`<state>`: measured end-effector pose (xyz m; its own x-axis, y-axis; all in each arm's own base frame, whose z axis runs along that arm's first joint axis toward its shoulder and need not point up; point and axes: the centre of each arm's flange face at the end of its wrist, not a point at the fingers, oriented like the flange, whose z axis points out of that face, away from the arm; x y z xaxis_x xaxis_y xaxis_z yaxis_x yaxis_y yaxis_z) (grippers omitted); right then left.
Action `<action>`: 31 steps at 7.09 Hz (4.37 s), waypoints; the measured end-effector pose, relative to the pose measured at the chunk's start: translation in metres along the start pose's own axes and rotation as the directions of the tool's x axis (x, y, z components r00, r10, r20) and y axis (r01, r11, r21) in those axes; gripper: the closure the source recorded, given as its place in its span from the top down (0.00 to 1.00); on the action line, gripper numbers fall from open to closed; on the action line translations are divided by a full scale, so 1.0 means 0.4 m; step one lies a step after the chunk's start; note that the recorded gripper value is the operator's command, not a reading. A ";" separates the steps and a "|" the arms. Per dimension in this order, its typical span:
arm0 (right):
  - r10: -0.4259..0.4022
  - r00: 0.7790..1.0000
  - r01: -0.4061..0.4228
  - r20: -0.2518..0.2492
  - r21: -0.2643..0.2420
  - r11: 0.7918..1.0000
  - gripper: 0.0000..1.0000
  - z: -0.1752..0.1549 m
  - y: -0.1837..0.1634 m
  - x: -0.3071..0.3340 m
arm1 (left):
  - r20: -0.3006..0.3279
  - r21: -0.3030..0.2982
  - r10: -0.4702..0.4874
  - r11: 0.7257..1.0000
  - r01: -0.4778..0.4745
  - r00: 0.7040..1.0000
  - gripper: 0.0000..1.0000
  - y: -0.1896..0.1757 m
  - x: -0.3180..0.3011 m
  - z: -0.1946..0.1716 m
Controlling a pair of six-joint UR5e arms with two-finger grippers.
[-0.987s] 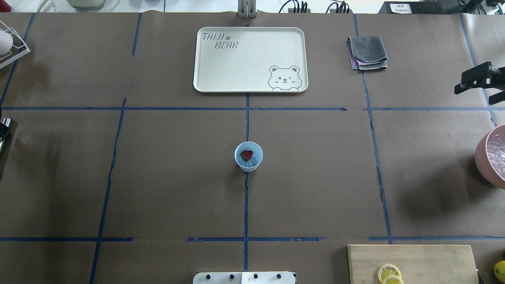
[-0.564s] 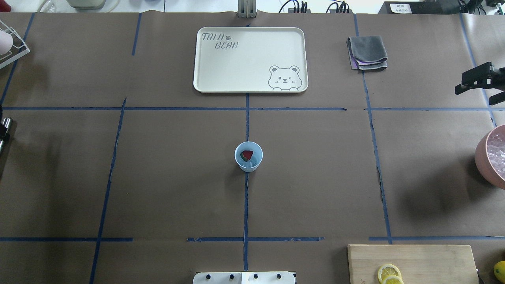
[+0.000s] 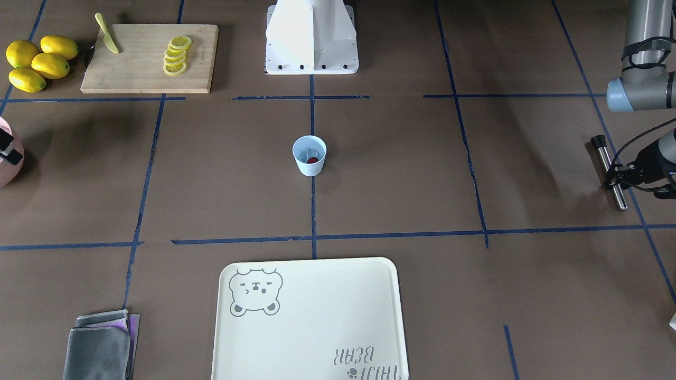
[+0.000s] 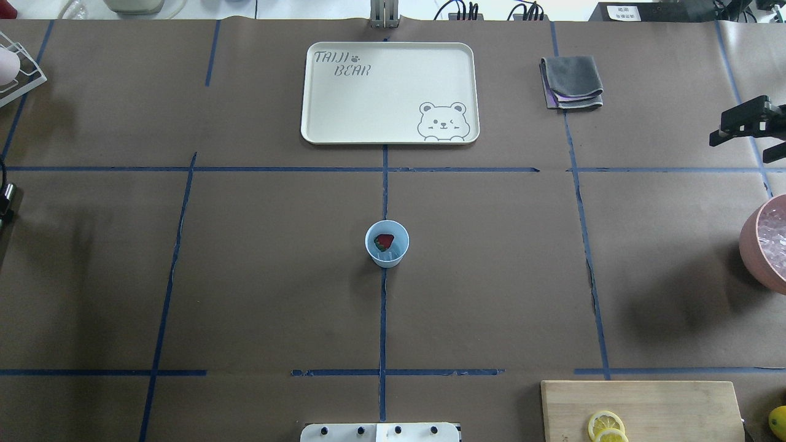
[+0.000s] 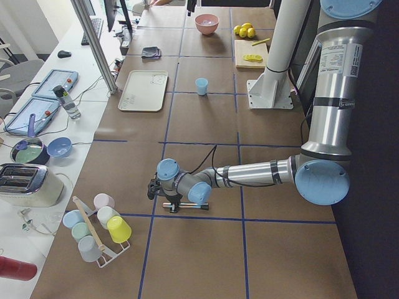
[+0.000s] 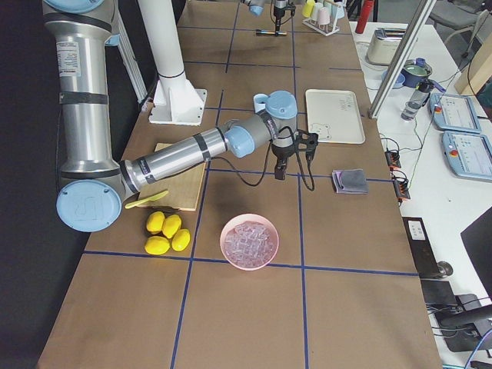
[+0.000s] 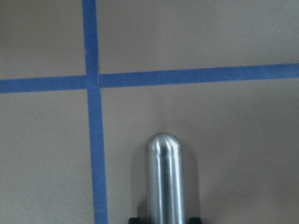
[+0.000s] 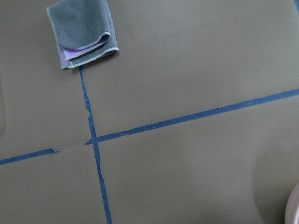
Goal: Mash ice and strawberries in cup
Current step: 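Carry the steel pestle with the left gripper over the blue cup, then press the pestle down into the cup with the left gripper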
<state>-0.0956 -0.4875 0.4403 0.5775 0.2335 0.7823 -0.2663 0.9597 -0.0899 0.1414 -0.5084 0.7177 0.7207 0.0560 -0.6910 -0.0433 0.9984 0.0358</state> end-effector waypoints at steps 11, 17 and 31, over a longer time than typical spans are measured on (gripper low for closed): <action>0.018 0.999 -0.018 0.028 0.001 1.000 1.00 -0.038 -0.016 0.000 | -0.305 0.718 0.662 0.632 -0.292 0.684 0.02 0.155 1.553 -0.565; 0.015 0.999 -0.015 0.032 0.004 1.000 1.00 -0.043 -0.017 -0.005 | -0.067 0.977 0.722 0.188 -0.102 0.689 0.00 0.254 1.620 -0.394; 0.019 0.999 -0.019 0.038 0.006 1.000 1.00 -0.053 -0.015 0.000 | -0.071 0.984 0.745 0.163 -0.078 0.664 0.00 0.302 1.595 -0.176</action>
<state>-0.0774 -0.4899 0.4278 0.5429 0.2453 0.8032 -0.2815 0.9542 -0.1011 0.5473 -0.3523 0.2302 0.3970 0.7804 -0.4830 0.6173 0.1625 0.7698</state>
